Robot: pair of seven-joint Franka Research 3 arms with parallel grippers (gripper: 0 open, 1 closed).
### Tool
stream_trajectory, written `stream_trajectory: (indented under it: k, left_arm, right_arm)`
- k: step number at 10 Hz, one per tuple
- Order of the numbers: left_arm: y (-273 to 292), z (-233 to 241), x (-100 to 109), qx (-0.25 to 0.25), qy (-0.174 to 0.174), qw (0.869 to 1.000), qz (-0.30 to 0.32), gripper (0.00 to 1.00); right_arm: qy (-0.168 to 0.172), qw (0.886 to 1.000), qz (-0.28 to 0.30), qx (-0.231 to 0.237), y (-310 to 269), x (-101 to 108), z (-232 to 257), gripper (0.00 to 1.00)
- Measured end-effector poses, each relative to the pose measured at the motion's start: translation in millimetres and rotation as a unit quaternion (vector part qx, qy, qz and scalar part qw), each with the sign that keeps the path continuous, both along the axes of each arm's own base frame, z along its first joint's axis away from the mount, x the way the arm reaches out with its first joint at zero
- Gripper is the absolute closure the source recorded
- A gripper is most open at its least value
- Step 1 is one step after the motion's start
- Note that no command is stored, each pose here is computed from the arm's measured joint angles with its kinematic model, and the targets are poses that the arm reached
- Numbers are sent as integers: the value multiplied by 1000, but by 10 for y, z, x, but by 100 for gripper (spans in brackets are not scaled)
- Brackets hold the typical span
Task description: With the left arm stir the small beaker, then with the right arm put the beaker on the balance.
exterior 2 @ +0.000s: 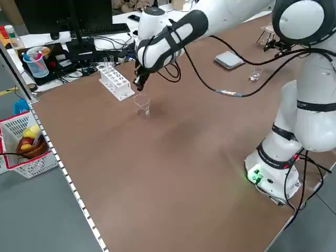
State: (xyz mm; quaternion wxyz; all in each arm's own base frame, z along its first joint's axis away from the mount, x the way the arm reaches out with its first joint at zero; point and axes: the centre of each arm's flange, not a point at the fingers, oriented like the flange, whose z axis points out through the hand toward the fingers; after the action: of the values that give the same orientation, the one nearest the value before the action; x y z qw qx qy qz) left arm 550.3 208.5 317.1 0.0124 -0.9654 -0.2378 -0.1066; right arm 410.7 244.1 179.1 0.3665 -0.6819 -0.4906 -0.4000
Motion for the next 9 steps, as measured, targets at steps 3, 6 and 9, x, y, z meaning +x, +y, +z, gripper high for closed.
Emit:
stream_trajectory:
  k: [3,6,9]
  left_arm:
    - [20,2,1,1,-2,1000,-3,83]
    - [91,269,47,15,6,1000,-13,52]
    - [10,1163,172,43,34,998,-24,37]
  right_arm:
    - [0,1000,-8,-8,3,-84,-298,0]
    - [-9,1000,-2,1,232,-129,-404,0]
    - [-13,1000,10,7,427,-140,-448,0]
